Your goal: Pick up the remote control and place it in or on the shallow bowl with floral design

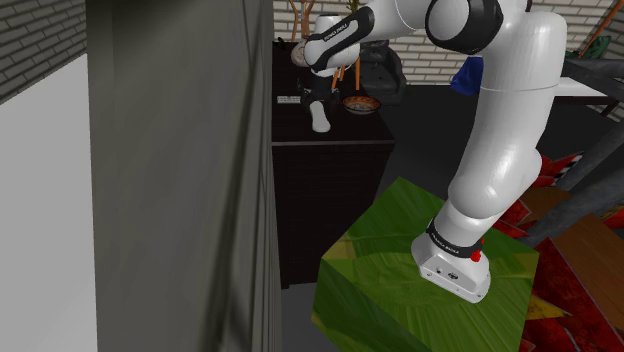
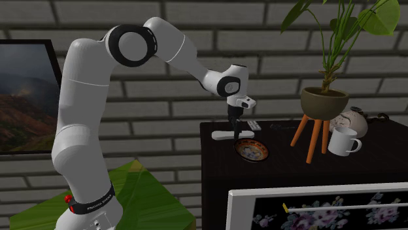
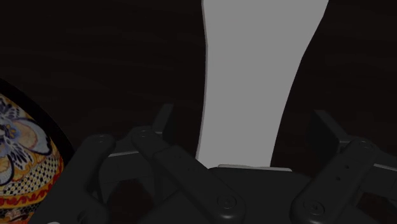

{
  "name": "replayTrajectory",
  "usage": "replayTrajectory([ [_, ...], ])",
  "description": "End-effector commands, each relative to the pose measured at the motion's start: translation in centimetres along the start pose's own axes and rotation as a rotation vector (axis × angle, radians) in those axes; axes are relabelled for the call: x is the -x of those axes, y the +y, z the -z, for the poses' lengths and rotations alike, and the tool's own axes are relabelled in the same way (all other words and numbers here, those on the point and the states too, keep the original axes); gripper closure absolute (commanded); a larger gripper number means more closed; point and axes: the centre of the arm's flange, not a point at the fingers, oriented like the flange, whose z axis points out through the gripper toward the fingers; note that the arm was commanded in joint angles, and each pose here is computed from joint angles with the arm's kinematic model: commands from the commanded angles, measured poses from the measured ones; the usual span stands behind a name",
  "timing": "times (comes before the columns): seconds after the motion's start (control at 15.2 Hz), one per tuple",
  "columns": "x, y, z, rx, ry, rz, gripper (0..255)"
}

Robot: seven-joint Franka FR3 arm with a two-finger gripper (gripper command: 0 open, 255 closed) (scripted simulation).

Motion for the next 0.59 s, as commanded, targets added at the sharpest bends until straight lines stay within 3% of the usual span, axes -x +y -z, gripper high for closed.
replayTrajectory([
  [0.0,-0.02,0.02,-0.2,0.0,0.001,0.0,0],
  [0.33,-0.02,0.01,-0.2,0.0,0.0,0.0,0],
  [0.4,-0.02,0.01,-0.2,0.0,0.0,0.0,255],
  [0.53,-0.01,0.01,-0.2,0.0,0.0,0.0,255],
])
